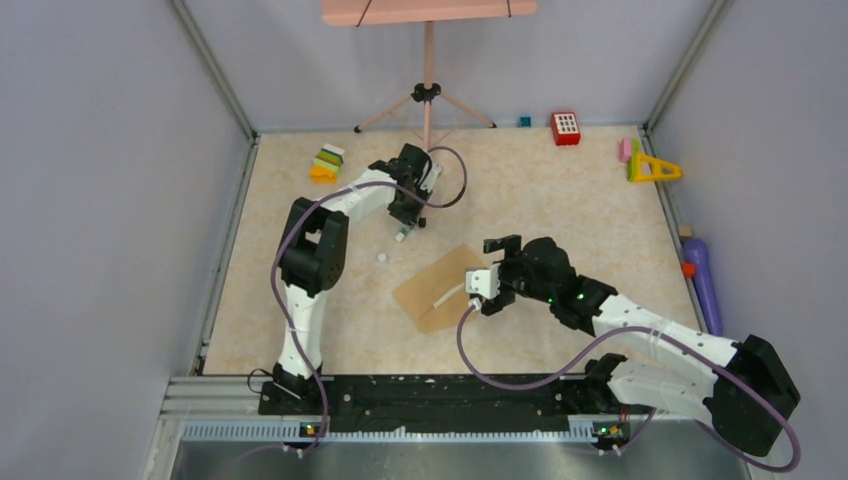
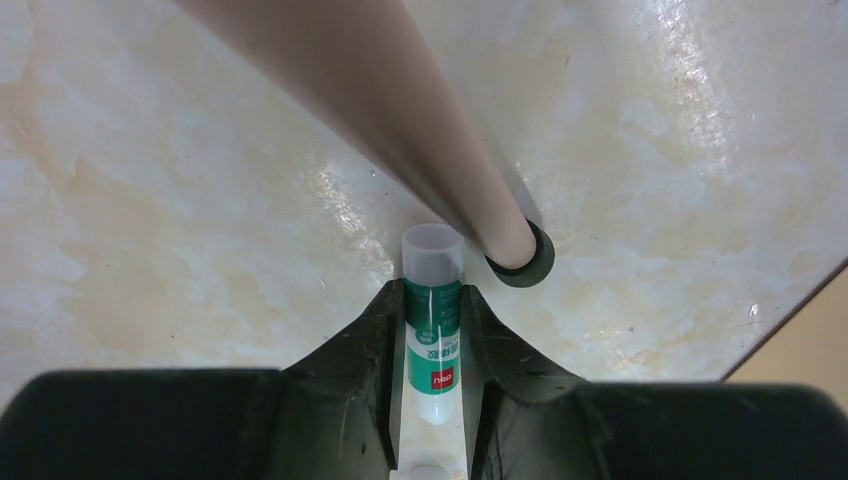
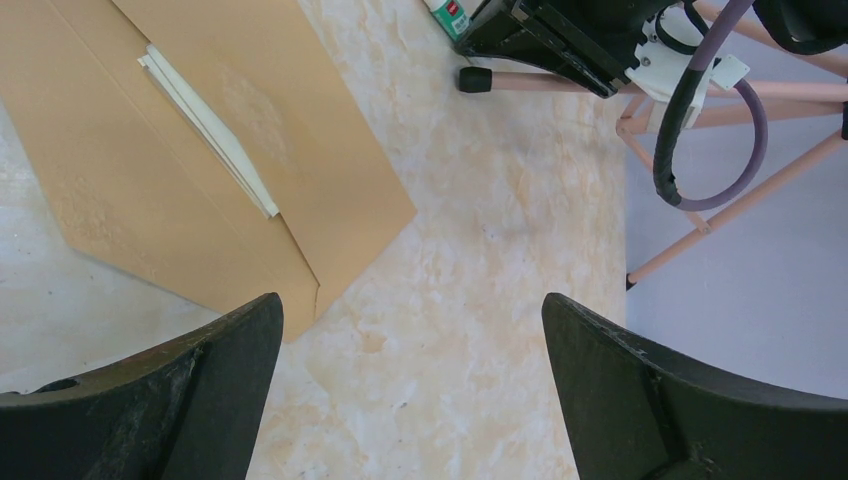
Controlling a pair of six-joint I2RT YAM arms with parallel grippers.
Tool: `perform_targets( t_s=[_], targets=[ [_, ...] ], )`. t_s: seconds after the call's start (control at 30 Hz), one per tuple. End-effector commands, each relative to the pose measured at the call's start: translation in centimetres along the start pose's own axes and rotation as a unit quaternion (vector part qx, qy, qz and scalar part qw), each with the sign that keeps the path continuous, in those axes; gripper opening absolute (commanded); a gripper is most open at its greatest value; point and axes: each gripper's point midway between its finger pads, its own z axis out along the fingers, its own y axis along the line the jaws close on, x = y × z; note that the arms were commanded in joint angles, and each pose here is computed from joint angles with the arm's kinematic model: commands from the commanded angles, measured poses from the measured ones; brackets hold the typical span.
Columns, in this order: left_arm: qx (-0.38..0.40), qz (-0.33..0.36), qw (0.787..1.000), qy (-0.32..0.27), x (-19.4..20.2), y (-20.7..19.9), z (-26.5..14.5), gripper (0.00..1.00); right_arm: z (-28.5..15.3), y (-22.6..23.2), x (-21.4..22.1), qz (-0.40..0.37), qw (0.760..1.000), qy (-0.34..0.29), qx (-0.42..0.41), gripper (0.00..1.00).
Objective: Place the letter into the envelope and seal it
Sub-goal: Place the solid glue at the center of the board, then seal the envelope flap on the envelope.
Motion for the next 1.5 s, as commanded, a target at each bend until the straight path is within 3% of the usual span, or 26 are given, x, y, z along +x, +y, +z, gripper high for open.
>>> perform_targets(
  t_s=[0.0, 0.27, 0.5, 0.6, 0.67, 0.93, 1.3, 1.47],
  targets=[
    [-0.01, -0.024, 1.0, -0.005, -0.8, 0.8, 0.0, 0.04, -0.5, -2.1, -1.0, -0.007, 0.999, -0.017, 0.034, 0.99],
    [0.026, -0.033, 0.999, -0.021, -1.3, -0.6, -0.9, 0.4, -0.5, -2.1, -1.0, -0.008, 0.999, -0.015, 0.033, 0.99],
    [0.035, -0.033, 0.998, -0.048, -2.3, -0.9, -2.5, 0.58, -0.4, -2.1, -0.9, -0.008, 0.999, -0.013, 0.033, 0.99],
    [0.042, -0.031, 0.996, -0.065, -3.1, -1.0, -3.5, 0.75, -0.4, -1.9, -0.9, -0.008, 0.999, -0.013, 0.031, 0.99],
    [0.053, -0.028, 0.995, -0.085, -3.9, -1.4, -4.8, 0.93, -0.4, -1.9, -0.8, -0.009, 0.999, -0.013, 0.031, 0.99],
    [0.077, 0.026, 0.987, -0.138, -4.5, -2.1, -9.4, 0.98, 0.2, 0.9, 0.0, -0.048, 0.998, -0.015, -0.023, 0.99],
    [0.076, 0.086, 0.988, -0.105, 0.6, -1.9, -9.4, 0.98, 2.5, 7.2, 0.4, -0.174, 0.978, -0.009, -0.116, 0.99],
    [0.09, 0.089, 0.986, -0.105, 1.6, -2.5, -9.2, 0.98, 2.4, 9.5, -0.8, -0.169, 0.971, -0.037, -0.166, 0.97]
  ],
)
